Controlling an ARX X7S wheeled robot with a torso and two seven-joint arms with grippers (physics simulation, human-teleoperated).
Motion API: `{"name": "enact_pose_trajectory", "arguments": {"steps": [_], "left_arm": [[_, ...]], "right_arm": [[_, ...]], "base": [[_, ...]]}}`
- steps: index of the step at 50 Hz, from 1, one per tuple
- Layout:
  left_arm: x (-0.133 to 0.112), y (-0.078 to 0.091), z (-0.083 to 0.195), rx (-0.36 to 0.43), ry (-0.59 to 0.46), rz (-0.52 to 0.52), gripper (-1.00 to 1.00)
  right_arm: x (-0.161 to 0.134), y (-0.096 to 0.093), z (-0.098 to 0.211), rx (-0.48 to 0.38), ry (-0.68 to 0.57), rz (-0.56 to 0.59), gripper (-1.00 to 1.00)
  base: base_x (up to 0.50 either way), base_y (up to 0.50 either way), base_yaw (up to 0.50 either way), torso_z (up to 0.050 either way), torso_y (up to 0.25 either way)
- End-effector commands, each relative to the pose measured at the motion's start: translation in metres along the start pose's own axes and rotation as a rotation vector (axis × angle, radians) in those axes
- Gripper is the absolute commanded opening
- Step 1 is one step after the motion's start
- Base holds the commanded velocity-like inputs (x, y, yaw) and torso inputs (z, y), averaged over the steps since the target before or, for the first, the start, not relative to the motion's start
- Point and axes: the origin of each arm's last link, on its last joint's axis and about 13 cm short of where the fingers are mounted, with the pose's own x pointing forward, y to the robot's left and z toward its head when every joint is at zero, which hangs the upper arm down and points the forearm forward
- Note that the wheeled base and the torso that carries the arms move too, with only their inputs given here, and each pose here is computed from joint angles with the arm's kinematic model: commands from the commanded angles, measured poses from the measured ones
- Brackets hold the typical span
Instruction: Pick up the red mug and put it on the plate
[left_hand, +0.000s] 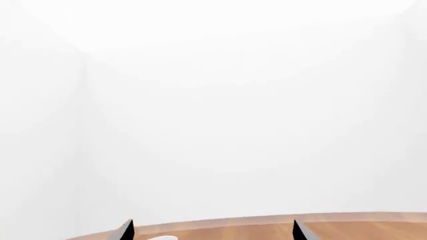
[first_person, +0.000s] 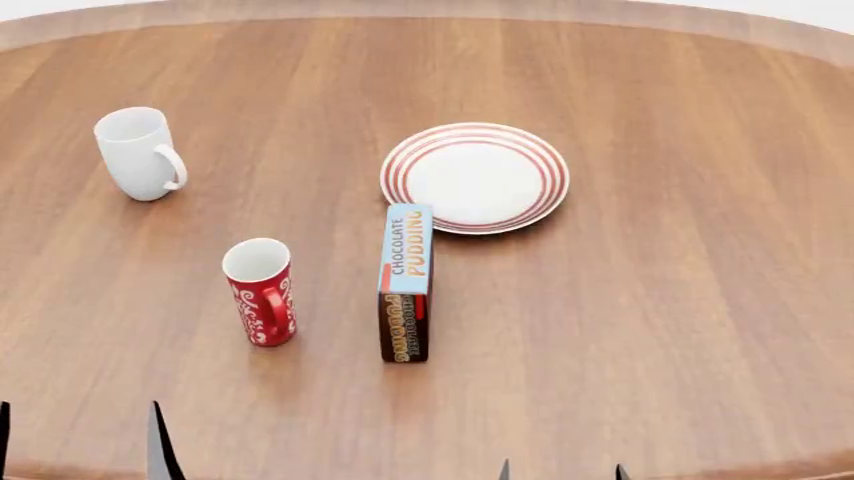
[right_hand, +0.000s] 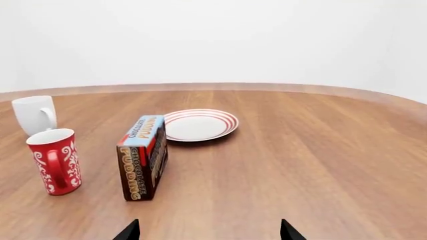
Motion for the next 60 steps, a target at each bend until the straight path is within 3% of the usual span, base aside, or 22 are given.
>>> {"name": "enact_pose_trajectory", "arguments": {"steps": [1, 27, 60], "left_arm": [[0.0007, 0.0001, -0.0001, 0.011, -0.045, -0.007, 1.0], [0.0001, 0.0001, 0.0, 0.014, -0.017, -0.016, 1.0], [0.0003, 0.0001, -0.0001, 0.01, -0.022, -0.017, 1.0]], "right_arm": [[0.0003, -0.0004, -0.0004, 0.009, -0.005, 0.005, 1.0], [-0.0006, 0.0, 0.0013, 0.013, -0.024, 0.018, 1.0], [-0.0002, -0.0003, 0.0006, 0.015, -0.024, 0.02, 1.0]], "base": [[0.0, 0.0, 0.0, 0.0, 0.0], [0.0, 0.0, 0.0, 0.0, 0.0], [0.0, 0.16, 0.0, 0.0, 0.0]]}}
